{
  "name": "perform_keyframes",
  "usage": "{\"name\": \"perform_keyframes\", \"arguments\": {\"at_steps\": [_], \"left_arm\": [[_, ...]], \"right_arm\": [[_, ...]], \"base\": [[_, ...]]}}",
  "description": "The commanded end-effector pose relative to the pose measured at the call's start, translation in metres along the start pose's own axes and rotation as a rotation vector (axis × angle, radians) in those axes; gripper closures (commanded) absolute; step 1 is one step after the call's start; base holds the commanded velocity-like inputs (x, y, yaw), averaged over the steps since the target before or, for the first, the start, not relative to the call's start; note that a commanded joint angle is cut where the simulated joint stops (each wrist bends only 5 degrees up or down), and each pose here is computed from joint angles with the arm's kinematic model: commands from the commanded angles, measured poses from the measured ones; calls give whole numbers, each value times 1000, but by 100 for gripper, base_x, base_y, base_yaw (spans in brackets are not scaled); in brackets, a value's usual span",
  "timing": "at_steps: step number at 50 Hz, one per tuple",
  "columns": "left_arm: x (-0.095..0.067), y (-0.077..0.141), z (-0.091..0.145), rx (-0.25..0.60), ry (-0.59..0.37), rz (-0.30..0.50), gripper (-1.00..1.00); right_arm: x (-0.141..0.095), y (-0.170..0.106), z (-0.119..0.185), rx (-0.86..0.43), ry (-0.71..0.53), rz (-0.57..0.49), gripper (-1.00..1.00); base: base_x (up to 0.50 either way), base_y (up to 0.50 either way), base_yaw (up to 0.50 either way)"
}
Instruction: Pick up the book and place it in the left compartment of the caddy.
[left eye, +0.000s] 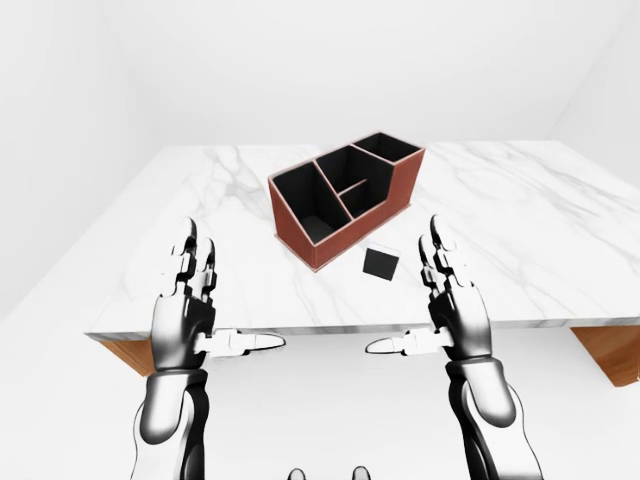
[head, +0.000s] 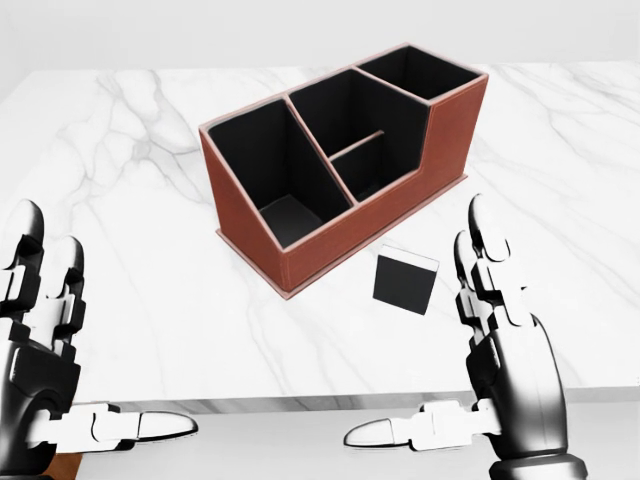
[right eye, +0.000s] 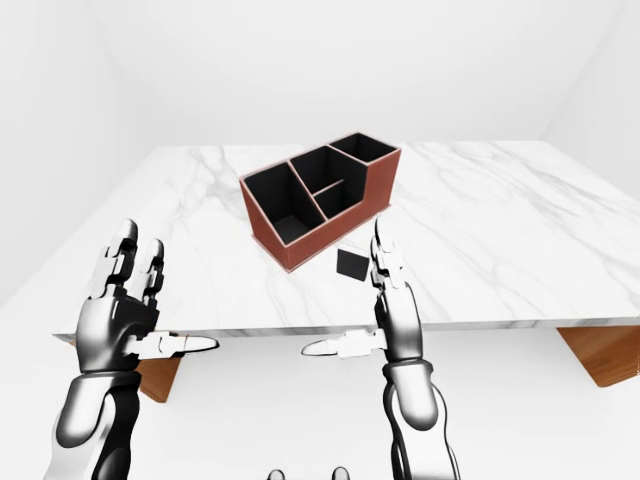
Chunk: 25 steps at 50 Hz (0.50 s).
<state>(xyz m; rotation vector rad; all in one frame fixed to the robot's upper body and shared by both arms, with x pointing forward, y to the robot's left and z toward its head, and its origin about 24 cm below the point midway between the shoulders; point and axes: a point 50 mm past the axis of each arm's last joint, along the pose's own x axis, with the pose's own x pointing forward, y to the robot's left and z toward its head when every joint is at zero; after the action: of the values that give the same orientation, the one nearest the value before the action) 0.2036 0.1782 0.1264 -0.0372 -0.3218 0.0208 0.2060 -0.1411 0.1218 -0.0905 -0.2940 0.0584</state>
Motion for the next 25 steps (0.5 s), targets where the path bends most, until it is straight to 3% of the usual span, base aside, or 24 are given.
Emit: {"name": "perform_keyframes", "arguments": {"at_steps": [1, 25], "left_arm": [[0, 0, 1, -2, -5, -1, -100], [1, 1, 2, -2, -9, 5, -100]], "right_arm": [[0, 1, -1, 4, 6, 4, -100], [1, -1, 3, -3, -14, 1, -100]], "base": [[50, 0, 0], [50, 1, 0]]}}
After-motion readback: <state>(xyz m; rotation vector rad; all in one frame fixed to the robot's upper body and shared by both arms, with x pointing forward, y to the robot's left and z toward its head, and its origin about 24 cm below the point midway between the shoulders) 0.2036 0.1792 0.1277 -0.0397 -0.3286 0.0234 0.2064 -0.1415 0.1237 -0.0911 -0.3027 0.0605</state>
